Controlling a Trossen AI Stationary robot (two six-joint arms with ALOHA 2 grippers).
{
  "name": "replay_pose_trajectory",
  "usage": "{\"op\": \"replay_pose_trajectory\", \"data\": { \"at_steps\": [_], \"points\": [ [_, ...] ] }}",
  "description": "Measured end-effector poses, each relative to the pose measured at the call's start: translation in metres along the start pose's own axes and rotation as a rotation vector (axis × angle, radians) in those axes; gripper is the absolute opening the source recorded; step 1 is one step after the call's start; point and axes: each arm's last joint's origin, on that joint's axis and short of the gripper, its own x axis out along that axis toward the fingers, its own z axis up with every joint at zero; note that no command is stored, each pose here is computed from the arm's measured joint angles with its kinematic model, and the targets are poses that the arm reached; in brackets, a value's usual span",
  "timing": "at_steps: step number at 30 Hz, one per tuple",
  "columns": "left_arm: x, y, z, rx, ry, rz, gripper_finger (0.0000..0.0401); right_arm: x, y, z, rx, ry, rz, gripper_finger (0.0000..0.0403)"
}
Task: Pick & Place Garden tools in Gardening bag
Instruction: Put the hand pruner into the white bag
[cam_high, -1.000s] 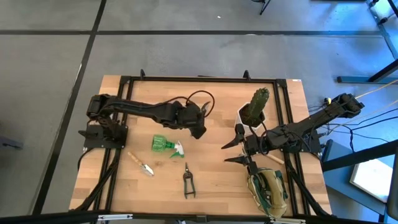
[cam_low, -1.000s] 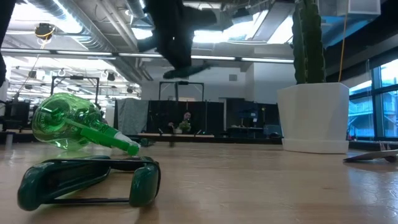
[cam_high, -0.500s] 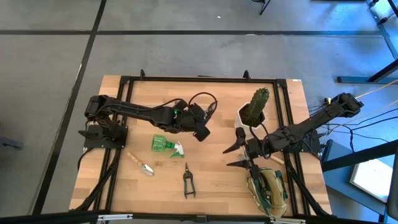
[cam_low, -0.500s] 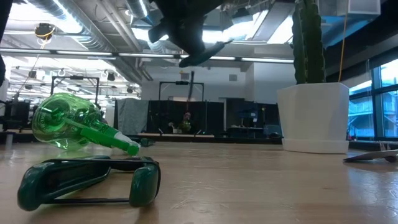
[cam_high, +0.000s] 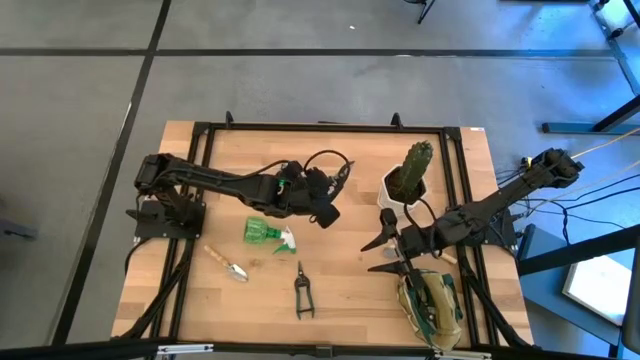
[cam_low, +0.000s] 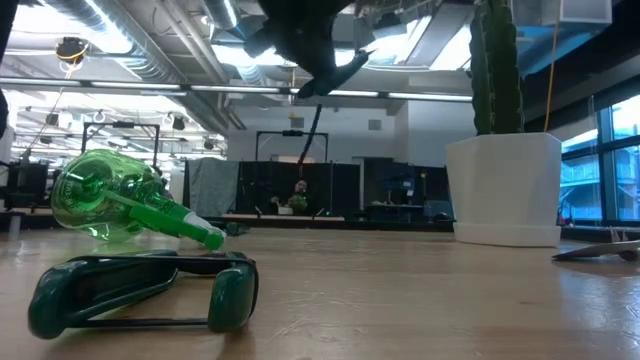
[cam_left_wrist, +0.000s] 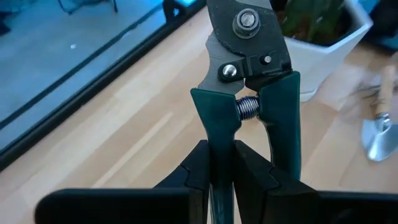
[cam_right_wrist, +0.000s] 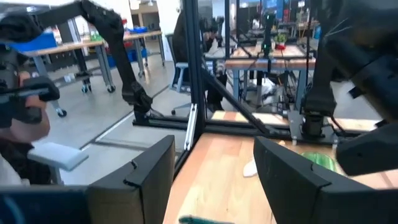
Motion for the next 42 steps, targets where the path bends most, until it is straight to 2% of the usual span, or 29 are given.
{"op": "replay_pose_trajectory", "data": {
  "at_steps": [13, 23, 34, 42],
  "points": [
    [-0.044, -0.027, -0.002, 0.089, -0.199, -0.023, 0.0037, 0.0, 0.001, 0.003, 0.067, -0.026, 0.019, 0.022],
    [-0.073, -0.044, -0.004, 0.065, -0.334, -0.03, 0.0037, 0.0, 0.001, 0.004, 0.08, -0.036, 0.023, 0.0219],
    [-0.093, -0.052, -0.017, 0.031, -0.43, 0.087, 0.0037, 0.0, 0.001, 0.007, 0.089, -0.071, 0.029, 0.0219],
    [-0.094, -0.06, -0.031, 0.008, -0.473, 0.174, 0.0037, 0.0, 0.001, 0.01, 0.127, -0.107, 0.019, 0.0219]
  ]
}}
